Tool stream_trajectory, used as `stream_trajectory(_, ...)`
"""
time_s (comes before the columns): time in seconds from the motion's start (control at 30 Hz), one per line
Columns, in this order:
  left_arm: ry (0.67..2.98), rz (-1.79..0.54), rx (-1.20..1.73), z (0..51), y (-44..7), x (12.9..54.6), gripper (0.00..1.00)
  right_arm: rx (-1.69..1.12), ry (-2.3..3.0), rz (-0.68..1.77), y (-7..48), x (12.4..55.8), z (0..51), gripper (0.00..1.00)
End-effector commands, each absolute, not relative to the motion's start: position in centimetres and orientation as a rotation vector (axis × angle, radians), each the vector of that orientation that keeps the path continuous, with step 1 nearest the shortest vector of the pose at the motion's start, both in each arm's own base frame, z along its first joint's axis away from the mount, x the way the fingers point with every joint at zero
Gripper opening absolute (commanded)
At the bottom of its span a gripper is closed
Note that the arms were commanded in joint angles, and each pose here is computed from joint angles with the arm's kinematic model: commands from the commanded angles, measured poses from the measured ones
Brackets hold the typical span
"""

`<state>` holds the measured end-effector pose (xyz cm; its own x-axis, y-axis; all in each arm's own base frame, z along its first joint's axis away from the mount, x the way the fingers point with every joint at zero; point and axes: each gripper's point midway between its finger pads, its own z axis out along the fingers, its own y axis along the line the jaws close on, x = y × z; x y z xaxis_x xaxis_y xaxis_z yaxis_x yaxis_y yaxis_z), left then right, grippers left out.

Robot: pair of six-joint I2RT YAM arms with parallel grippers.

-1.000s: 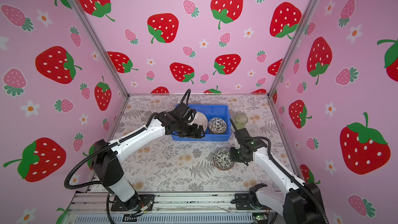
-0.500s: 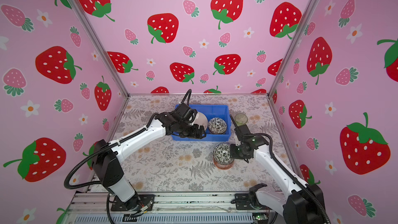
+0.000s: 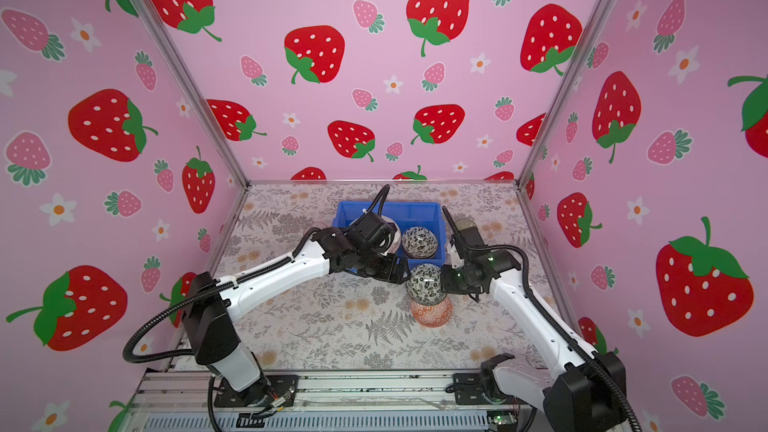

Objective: Place the mixed dishes into the plastic bin
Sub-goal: 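Lift the leaf-patterned bowl off the orange bowl with the right gripper, then move the left gripper to the bowl held by the right and grasp it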

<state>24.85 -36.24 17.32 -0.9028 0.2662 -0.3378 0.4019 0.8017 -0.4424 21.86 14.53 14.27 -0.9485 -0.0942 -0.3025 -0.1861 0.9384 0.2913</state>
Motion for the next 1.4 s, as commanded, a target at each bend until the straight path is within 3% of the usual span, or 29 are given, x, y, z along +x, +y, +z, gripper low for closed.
stream_trajectory(0.0,2.732,-0.720,0.518,17.0,-36.8,25.3,0.92,-0.260,2.776,0.532,16.1,22.2,15.7,0.03)
stream_trajectory(0.2,2.747,-0.658,0.528,16.6,-37.0,26.0,0.89,-0.296,2.760,0.552,17.4,22.6,16.1,0.03)
stream_trajectory(0.33,2.754,-0.613,0.544,16.3,-37.0,26.1,0.82,-0.316,2.756,0.557,18.0,22.7,16.0,0.03)
stream_trajectory(0.53,2.763,-0.554,0.553,15.7,-36.9,26.5,0.68,-0.322,2.753,0.559,18.2,22.8,15.8,0.03)
stream_trajectory(0.83,2.779,-0.568,0.572,15.3,-37.4,26.1,0.38,-0.332,2.750,0.533,18.1,23.2,15.6,0.03)
stream_trajectory(1.37,2.806,-0.594,0.599,14.9,-37.9,25.3,0.12,-0.353,2.743,0.528,18.4,23.7,15.7,0.03)
